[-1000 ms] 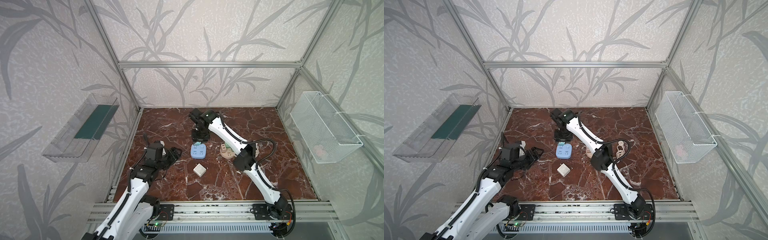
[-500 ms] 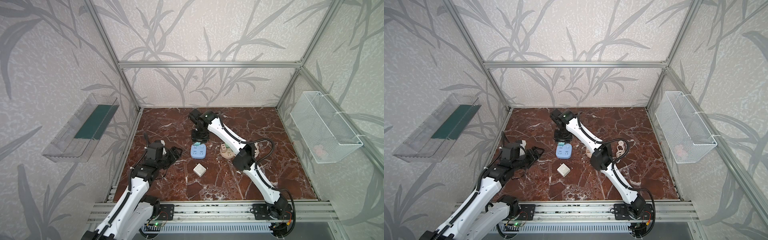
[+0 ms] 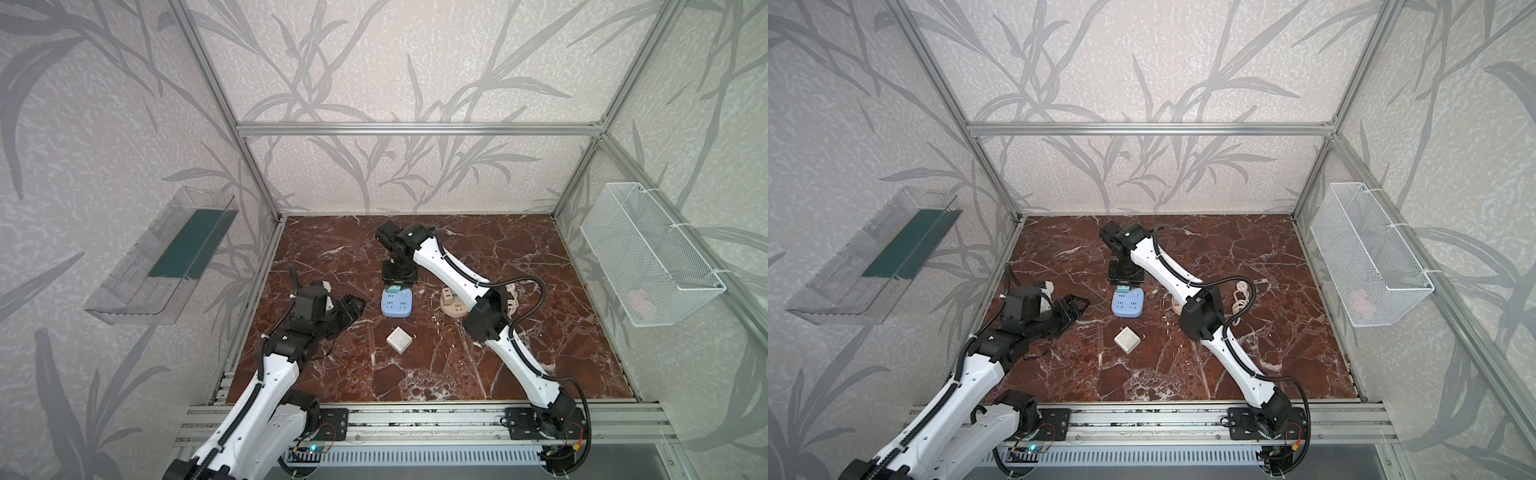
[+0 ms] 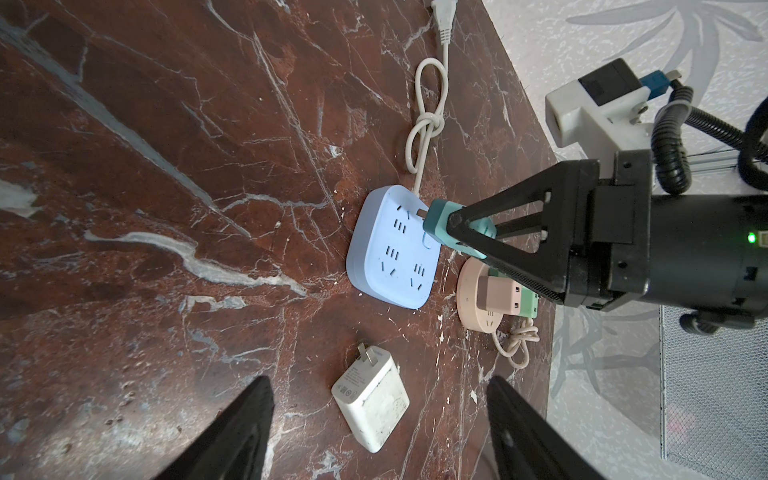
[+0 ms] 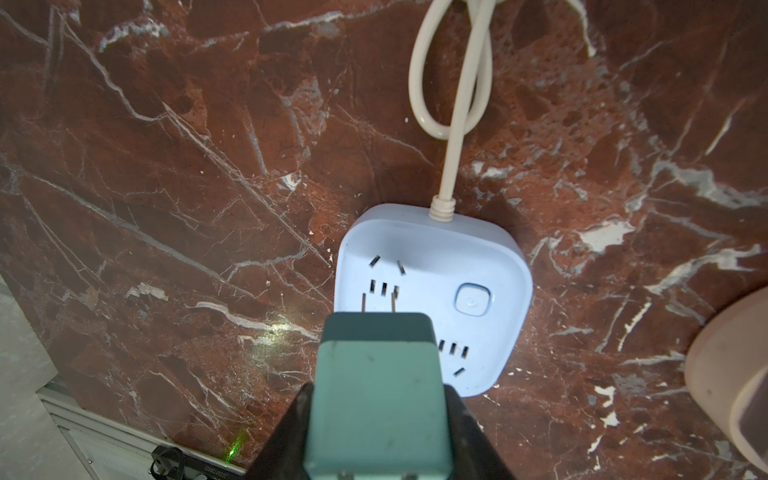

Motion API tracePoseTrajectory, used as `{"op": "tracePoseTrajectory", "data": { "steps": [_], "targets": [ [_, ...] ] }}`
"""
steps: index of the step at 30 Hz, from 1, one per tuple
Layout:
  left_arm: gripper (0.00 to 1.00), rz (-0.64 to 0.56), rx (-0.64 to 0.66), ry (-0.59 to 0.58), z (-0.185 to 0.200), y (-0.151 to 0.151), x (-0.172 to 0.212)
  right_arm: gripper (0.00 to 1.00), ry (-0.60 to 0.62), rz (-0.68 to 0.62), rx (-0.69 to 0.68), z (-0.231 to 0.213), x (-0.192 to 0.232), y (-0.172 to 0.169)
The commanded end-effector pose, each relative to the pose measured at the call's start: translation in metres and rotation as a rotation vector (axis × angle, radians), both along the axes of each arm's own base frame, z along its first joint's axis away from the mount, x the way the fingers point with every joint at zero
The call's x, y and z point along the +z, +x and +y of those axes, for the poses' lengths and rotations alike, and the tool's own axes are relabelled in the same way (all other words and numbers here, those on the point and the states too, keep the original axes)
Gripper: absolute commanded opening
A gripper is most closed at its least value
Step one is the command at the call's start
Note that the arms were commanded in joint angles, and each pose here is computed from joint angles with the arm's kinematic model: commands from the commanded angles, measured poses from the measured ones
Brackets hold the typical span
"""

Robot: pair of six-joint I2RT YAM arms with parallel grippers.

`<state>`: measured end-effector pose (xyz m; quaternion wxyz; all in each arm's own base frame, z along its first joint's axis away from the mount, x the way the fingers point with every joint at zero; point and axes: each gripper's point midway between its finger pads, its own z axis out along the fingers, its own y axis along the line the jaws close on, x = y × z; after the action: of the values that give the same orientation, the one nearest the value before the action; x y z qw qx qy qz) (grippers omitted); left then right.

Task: Insert the plug
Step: 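Align the teal charger's prongs over the blue strip's socket with the right gripper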

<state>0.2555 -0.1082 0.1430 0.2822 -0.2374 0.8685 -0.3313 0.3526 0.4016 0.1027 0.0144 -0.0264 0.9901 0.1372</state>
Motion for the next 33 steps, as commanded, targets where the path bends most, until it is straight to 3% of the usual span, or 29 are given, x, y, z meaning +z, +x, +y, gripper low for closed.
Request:
{"op": "tracePoseTrajectory", "data": {
  "steps": [1, 33],
  "targets": [
    [0.79, -0.008, -0.014, 0.001, -0.001, 0.001, -0.003, 0.0, -0.031, 0.016, -0.006, -0.001, -0.013, -0.002],
    [0.79, 0.006, -0.022, -0.005, -0.002, -0.002, -0.014, 0.0, -0.083, 0.045, -0.006, -0.004, -0.023, -0.015]
  ]
}}
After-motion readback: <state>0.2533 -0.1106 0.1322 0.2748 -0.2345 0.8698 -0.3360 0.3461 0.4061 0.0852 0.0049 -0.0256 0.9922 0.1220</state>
